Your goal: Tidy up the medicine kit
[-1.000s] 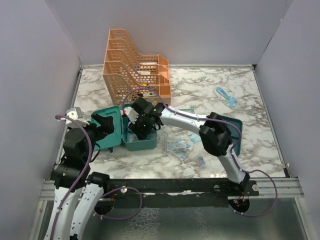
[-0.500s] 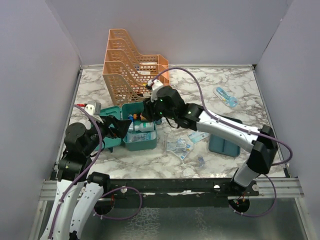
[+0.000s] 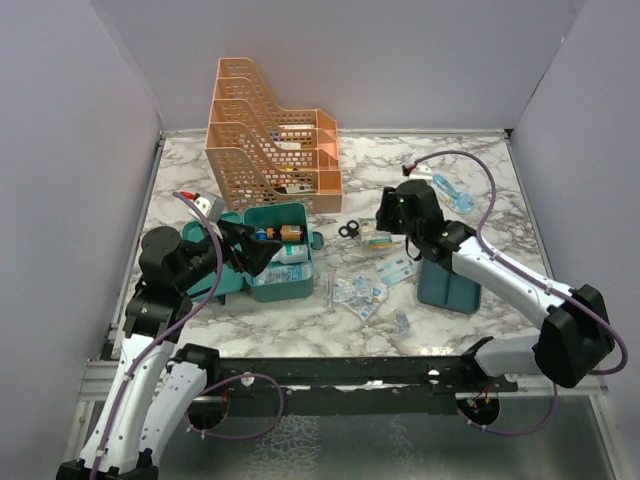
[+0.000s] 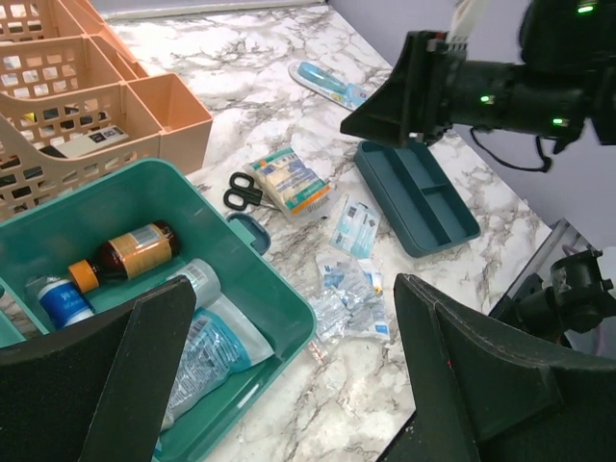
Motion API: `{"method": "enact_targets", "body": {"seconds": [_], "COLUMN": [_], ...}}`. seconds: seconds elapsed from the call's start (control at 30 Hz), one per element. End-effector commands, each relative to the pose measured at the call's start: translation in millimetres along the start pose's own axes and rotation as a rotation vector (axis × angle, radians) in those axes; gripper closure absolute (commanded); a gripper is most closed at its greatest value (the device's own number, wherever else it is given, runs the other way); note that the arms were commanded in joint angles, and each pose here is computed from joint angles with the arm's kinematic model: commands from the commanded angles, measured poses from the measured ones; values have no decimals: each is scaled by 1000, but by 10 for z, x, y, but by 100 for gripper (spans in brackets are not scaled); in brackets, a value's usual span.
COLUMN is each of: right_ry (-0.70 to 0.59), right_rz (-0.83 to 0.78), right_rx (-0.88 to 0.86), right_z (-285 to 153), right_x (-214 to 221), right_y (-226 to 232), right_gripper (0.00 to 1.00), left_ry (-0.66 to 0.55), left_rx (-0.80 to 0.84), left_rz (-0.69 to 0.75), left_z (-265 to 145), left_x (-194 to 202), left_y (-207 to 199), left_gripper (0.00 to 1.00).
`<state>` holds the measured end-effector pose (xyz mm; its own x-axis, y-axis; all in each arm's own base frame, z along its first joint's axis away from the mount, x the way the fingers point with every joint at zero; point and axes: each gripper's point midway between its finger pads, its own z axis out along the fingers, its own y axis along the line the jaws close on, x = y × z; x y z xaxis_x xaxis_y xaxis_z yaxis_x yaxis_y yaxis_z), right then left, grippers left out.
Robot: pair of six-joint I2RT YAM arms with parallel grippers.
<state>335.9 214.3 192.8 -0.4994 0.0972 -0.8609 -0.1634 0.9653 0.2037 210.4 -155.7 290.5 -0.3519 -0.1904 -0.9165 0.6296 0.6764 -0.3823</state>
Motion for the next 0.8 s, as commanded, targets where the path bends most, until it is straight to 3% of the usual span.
{"method": "enact_targets", "body": {"seconds": [0.0, 0.13, 0.27, 0.53, 0.77], "right_ry": [92, 166, 247, 335, 390], "right_rz": [81, -8, 37, 169, 232], "right_rx": [52, 98, 135, 51, -3], "right_z": [361, 700, 888, 933, 922], "right_x": [247, 447, 647, 1032, 1257], "right_y": [-424, -622, -853, -815, -756], "right_gripper": [48, 48, 48, 51, 60], "left_ry": [-83, -97, -101, -121, -113], "left_rx": [36, 10, -1, -29, -37], "left_rz": [49, 36, 28, 1, -1], "left_z": [1, -17, -89, -134, -88], "left_x": [-240, -281, -277, -272, -277], "left_y": [-96, -74, -104, -85, -44], "left_gripper": [12, 12, 12, 12, 12]}}
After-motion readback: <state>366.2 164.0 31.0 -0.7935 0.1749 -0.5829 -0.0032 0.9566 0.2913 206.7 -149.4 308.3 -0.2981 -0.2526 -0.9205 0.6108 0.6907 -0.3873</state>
